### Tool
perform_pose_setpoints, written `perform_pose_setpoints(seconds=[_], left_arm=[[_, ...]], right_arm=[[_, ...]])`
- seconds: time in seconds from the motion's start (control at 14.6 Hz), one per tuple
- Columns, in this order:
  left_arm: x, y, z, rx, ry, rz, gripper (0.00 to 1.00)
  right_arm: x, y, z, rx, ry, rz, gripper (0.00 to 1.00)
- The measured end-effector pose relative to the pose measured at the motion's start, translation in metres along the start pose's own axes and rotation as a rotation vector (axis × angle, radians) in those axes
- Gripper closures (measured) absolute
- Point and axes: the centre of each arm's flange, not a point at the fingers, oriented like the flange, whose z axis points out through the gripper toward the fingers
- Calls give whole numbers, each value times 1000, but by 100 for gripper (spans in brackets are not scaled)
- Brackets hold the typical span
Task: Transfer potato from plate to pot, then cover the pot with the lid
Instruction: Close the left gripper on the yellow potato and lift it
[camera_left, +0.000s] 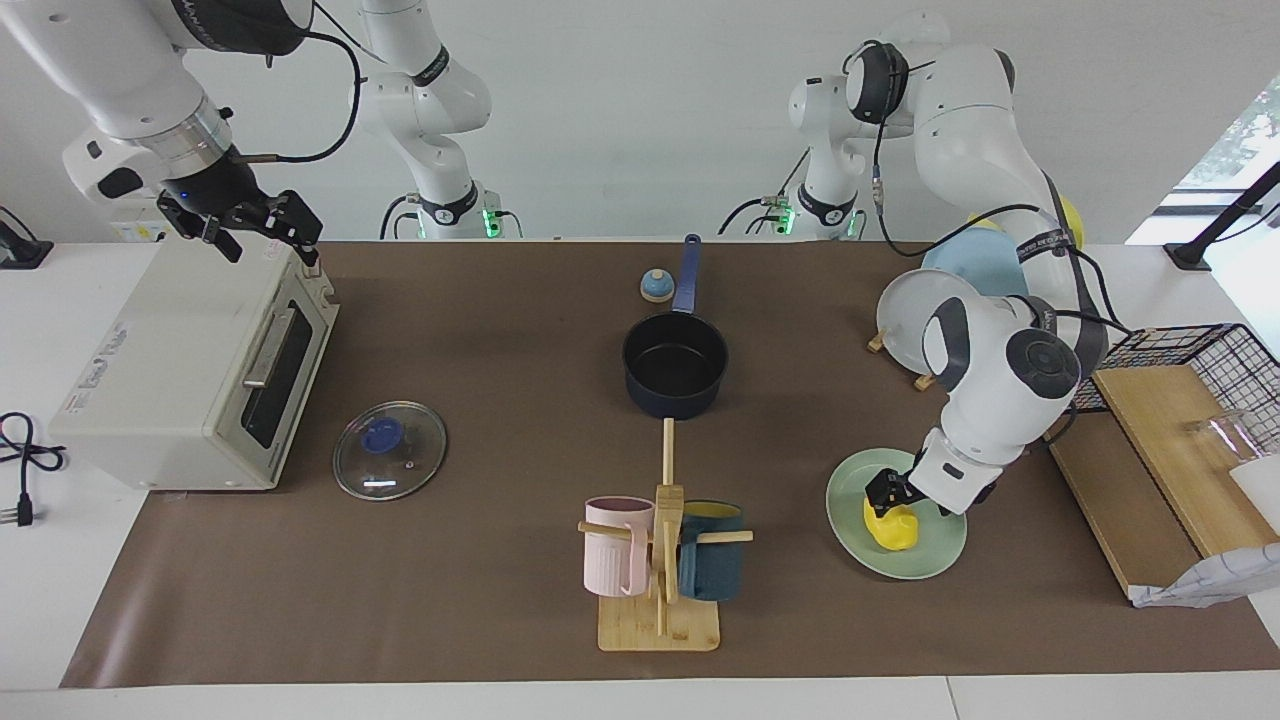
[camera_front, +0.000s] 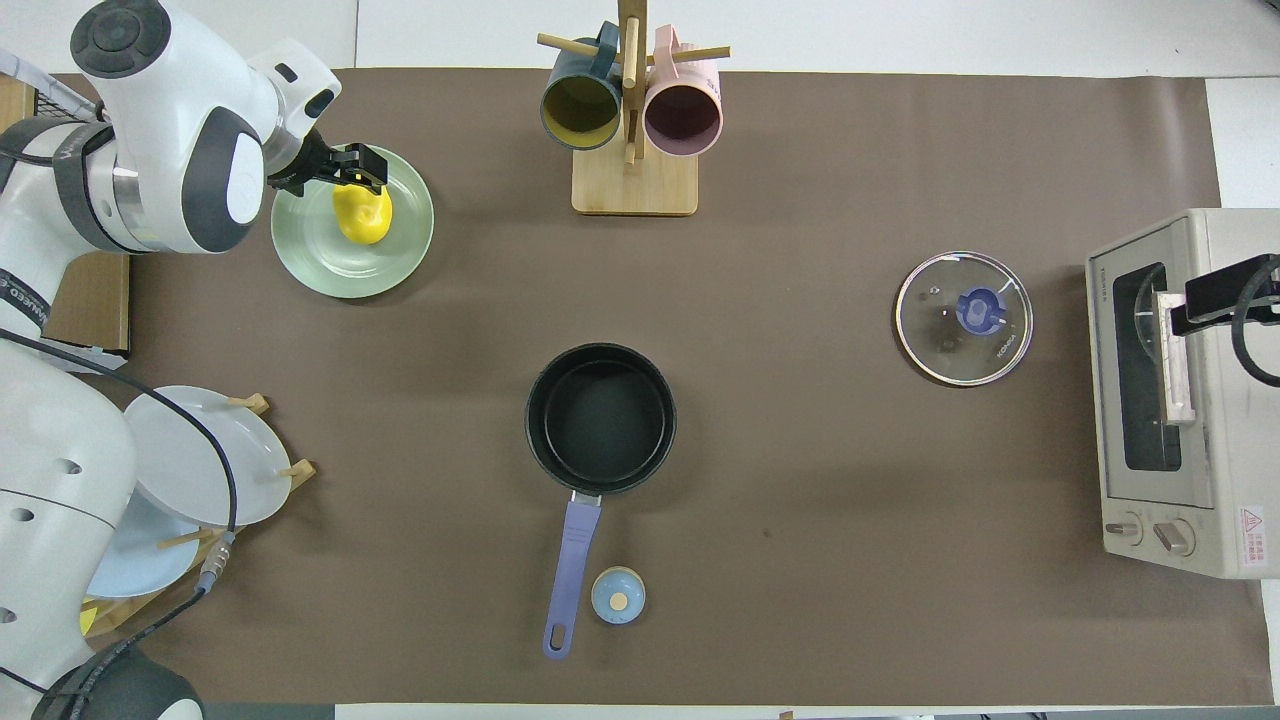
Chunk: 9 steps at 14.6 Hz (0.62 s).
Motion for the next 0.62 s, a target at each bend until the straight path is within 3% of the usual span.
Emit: perform_pose_setpoints(seconds=[0.62], left_arm=[[-9,1,34,1,-3,2,0]], right_arm=[[0,0,0,0,0,0,0]])
